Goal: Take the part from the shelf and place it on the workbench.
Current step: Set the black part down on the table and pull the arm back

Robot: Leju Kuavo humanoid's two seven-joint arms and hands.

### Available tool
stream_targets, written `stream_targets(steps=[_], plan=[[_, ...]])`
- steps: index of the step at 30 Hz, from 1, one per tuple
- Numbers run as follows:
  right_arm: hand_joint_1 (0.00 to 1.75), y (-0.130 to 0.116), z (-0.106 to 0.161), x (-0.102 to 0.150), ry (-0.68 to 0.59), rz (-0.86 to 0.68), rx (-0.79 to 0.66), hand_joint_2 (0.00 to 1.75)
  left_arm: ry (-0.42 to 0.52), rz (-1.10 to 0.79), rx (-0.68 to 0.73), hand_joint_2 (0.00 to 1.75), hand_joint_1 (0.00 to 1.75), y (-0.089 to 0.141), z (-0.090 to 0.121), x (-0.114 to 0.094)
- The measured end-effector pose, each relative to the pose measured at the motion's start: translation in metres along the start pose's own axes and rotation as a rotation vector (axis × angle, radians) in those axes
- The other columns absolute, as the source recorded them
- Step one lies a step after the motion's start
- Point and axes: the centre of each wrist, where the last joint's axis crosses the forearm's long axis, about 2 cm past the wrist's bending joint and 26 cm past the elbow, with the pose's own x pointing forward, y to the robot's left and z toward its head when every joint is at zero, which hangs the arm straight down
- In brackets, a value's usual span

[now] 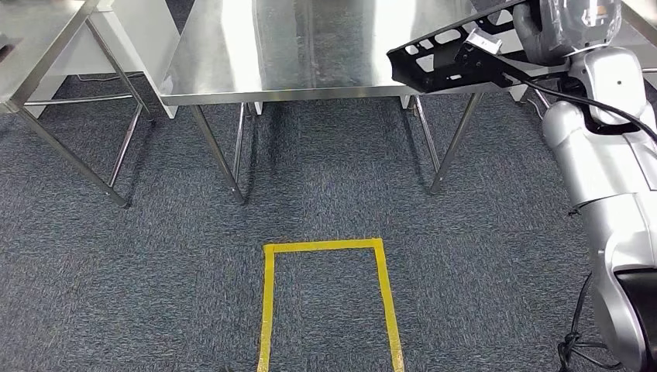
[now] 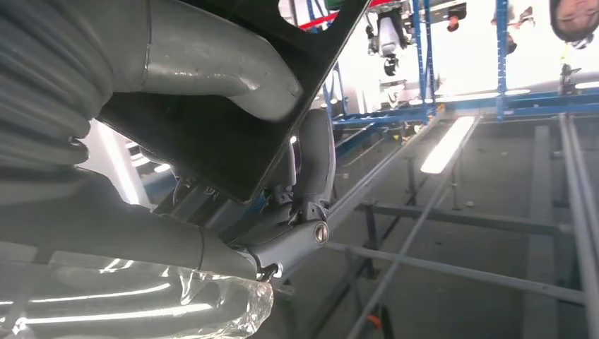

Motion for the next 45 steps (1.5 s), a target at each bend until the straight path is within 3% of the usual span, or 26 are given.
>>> stream_targets(steps=[8, 15, 22, 34, 45], plan=[[1.75, 0.009, -0.002, 0.015, -0.023, -0.018, 0.022, 1.75, 0.013, 0.009, 0.017, 1.75, 0.00, 0.001, 0.003, -0.005], [1.75, 0.000, -0.021, 0.032, -0.049, -0.028, 0.000, 1.75, 0.014, 0.012, 0.031, 1.75, 0.00, 0.003, 0.002, -0.005], [1.75, 0.010, -0.034, 0.071, -0.092, -0.073, 0.046, 1.75, 0.018, 0.011, 0.032, 1.75, 0.00, 0.002, 0.002, -0.003], [1.75, 0.005, -0.053, 0.125, -0.239, -0.140, 0.060, 1.75, 0.019, 0.015, 0.033, 1.75, 0.00, 0.000, 0.000, 0.000], [1.75, 0.004, -0.056, 0.139, -0.290, -0.150, 0.064, 1.75, 0.021, 0.010, 0.038, 1.75, 0.00, 0.001, 0.000, 0.000]])
